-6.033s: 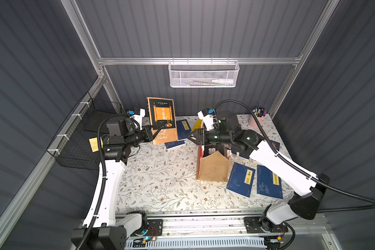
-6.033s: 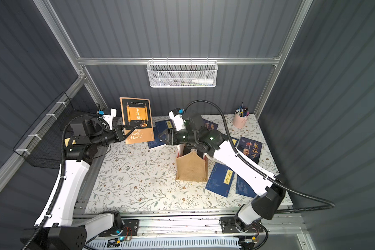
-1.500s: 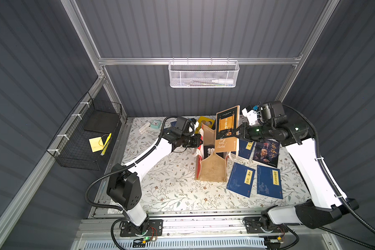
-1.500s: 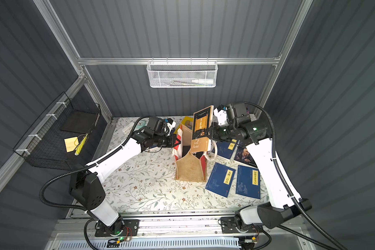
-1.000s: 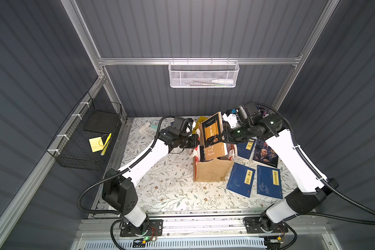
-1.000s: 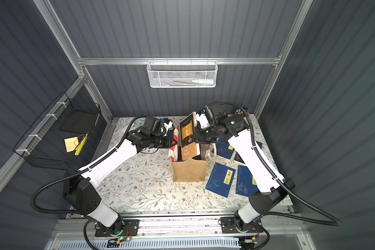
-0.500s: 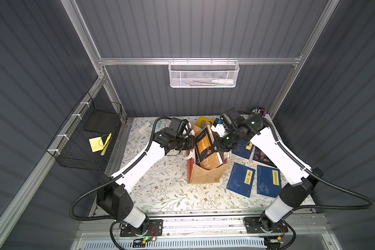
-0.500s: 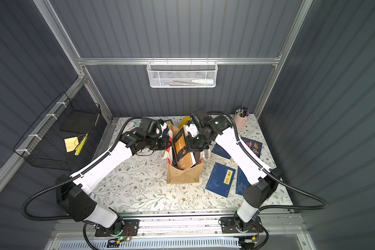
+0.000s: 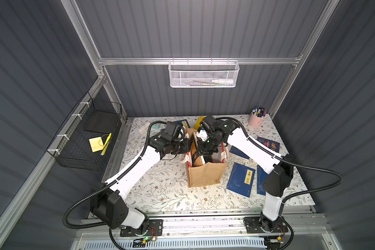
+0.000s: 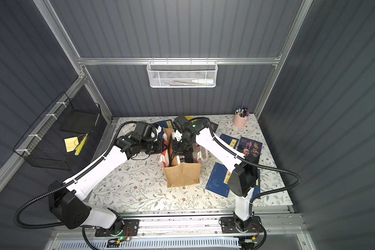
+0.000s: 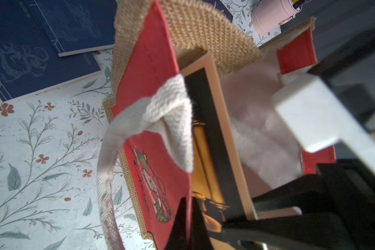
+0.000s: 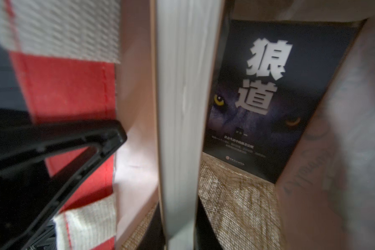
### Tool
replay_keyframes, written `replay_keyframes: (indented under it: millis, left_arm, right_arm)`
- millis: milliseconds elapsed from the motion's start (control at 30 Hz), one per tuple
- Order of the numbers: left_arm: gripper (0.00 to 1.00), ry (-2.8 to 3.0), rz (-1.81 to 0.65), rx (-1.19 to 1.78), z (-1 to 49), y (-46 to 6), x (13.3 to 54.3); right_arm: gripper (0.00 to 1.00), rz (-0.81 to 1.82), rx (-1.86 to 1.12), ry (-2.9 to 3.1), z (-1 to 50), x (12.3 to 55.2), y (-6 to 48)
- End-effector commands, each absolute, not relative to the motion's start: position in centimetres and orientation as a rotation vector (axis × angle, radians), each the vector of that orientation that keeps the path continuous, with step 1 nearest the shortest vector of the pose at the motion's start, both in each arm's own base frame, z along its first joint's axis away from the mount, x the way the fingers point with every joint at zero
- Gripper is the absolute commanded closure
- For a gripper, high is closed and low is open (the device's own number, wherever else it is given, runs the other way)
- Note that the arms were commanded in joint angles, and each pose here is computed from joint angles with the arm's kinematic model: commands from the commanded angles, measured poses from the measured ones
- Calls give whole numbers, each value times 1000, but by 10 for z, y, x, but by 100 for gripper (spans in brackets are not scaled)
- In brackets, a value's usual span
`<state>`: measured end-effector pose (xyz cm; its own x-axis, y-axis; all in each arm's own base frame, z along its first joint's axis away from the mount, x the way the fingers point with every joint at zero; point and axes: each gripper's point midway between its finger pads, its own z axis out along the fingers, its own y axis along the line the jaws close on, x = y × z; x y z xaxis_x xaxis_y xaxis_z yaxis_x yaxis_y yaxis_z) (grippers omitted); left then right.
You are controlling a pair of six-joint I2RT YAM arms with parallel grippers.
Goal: Put the books into the canvas bag
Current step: Place the book in the canvas bag.
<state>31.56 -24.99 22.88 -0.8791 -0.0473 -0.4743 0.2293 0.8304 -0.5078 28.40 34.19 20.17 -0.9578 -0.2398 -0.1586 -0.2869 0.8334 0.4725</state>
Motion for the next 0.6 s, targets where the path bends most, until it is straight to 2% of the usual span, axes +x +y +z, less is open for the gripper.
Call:
replay_keyframes:
  millis: [0, 100, 267, 433, 567]
  left_arm:
    - [100, 2489, -860, 112, 244, -245, 312]
    - [100, 2484, -865, 82, 244, -231, 313]
    - [100, 2475, -878, 44, 245, -207, 315]
    - [100, 2500, -850, 57, 239, -202, 313]
    - [100, 2505, -809, 71, 238, -195, 315]
  right_arm:
    - [100, 909, -470, 2894, 197, 277, 372]
    - [100, 864, -470, 2943, 171, 275, 372]
    - [95, 590, -458, 3002, 132, 285, 348]
    - [81, 481, -466, 2990, 133, 293, 339]
    - [69, 449, -492, 2943, 154, 297, 338]
